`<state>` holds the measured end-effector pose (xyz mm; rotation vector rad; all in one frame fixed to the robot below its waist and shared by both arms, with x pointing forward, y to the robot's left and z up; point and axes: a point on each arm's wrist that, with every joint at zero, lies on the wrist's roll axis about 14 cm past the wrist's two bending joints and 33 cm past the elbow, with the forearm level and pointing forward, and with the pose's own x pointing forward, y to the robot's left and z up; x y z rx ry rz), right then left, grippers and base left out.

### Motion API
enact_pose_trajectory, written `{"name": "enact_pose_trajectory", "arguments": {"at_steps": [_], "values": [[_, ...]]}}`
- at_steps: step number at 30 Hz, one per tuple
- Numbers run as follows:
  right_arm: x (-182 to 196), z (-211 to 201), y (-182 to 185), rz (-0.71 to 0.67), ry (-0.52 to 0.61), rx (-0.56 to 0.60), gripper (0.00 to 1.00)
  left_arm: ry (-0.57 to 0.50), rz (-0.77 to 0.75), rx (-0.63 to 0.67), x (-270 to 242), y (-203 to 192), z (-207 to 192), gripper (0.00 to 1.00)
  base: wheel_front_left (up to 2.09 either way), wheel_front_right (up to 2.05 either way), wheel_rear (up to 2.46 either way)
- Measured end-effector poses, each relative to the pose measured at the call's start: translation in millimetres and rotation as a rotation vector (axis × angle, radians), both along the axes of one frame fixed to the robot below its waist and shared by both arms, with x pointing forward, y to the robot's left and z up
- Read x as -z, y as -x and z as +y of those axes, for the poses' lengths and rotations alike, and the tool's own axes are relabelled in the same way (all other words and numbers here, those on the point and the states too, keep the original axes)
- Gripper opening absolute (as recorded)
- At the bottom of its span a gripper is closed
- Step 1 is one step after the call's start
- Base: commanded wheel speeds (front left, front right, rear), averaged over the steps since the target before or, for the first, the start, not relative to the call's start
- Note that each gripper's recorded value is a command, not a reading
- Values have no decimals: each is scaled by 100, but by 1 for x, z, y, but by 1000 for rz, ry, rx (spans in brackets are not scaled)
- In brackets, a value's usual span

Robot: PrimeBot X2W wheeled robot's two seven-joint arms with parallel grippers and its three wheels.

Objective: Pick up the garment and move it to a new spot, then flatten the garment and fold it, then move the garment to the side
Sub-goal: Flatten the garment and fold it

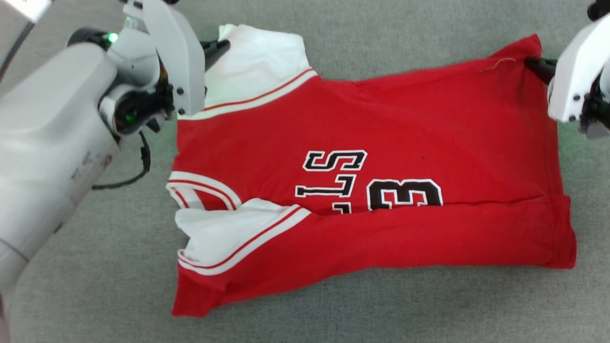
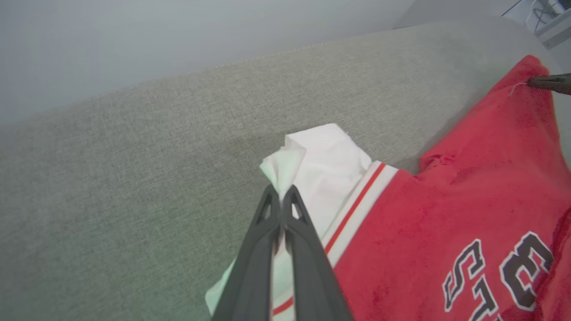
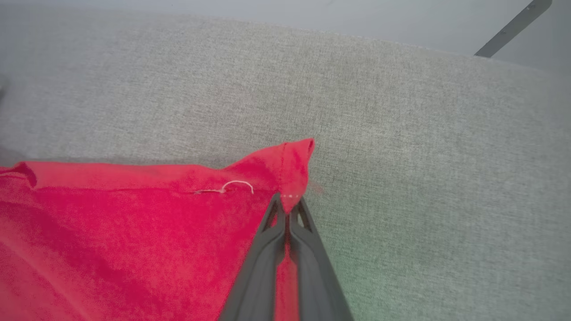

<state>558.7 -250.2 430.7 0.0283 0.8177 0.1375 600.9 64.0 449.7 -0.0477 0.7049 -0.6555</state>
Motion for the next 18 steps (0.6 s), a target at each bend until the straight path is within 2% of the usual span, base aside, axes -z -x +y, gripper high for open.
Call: {"name": "enact_pose_trajectory", "arguments": {"at_steps": [5,11,18], "values": [[-16,0,17,-70,23,-57,0,89,-104,26,-38,20,-4,0,0,0,0],[-16,10,57,-78,21,-150,0,175,-208,67,-74,61,2,0,0,0,0],[-16,7,100,-68,23,-203,0,242,-257,71,-85,119,23,0,0,0,0]]}}
